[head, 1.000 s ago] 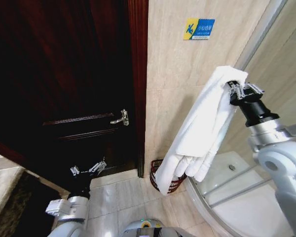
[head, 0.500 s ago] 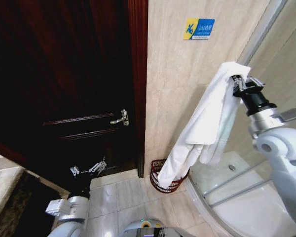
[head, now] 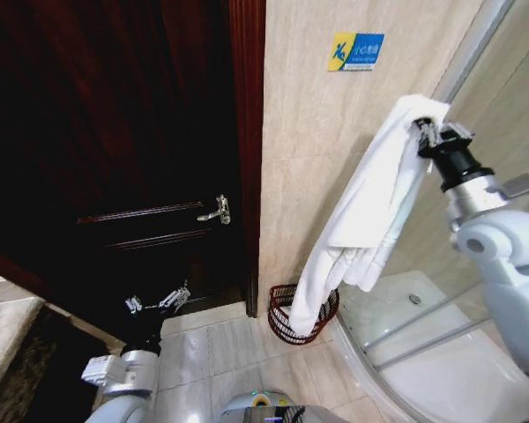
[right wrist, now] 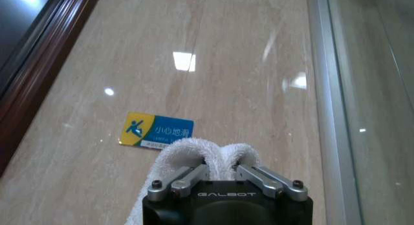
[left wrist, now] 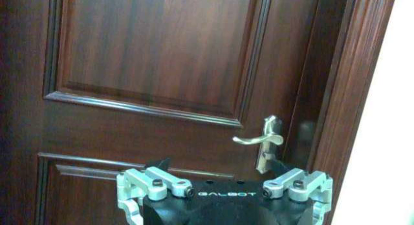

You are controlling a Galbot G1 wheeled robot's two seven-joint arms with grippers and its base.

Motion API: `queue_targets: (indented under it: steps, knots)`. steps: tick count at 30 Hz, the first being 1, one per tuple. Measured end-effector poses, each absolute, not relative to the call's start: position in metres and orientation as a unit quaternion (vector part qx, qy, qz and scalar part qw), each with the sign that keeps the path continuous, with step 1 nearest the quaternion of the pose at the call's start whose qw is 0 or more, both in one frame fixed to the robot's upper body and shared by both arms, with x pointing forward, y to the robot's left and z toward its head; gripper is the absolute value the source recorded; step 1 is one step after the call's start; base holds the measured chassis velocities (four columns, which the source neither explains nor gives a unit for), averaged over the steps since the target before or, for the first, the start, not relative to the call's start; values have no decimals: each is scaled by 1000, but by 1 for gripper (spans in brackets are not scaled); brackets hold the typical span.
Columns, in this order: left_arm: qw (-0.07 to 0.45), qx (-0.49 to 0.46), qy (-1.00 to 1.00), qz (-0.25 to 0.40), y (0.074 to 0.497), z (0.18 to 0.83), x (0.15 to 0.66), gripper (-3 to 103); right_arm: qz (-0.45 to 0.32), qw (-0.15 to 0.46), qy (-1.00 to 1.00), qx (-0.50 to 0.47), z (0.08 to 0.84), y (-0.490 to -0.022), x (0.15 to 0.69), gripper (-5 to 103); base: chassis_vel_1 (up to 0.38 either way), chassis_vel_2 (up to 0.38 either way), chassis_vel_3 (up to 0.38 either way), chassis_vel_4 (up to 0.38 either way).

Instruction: Discard the used towel into the hamper.

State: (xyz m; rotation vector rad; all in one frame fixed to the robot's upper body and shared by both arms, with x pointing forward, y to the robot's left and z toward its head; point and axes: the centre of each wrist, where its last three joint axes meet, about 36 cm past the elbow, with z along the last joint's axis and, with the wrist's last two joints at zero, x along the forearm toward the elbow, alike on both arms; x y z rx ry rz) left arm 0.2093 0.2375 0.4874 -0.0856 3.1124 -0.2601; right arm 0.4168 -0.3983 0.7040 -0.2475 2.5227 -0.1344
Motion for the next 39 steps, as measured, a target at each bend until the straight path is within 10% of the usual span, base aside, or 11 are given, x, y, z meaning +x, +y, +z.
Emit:
queue_targets:
  steps: [39]
  knots:
    - [9, -27, 996, -83, 238, 487, 209, 100, -35, 275, 955, -107, 665, -389, 422, 5, 0, 0, 0, 0]
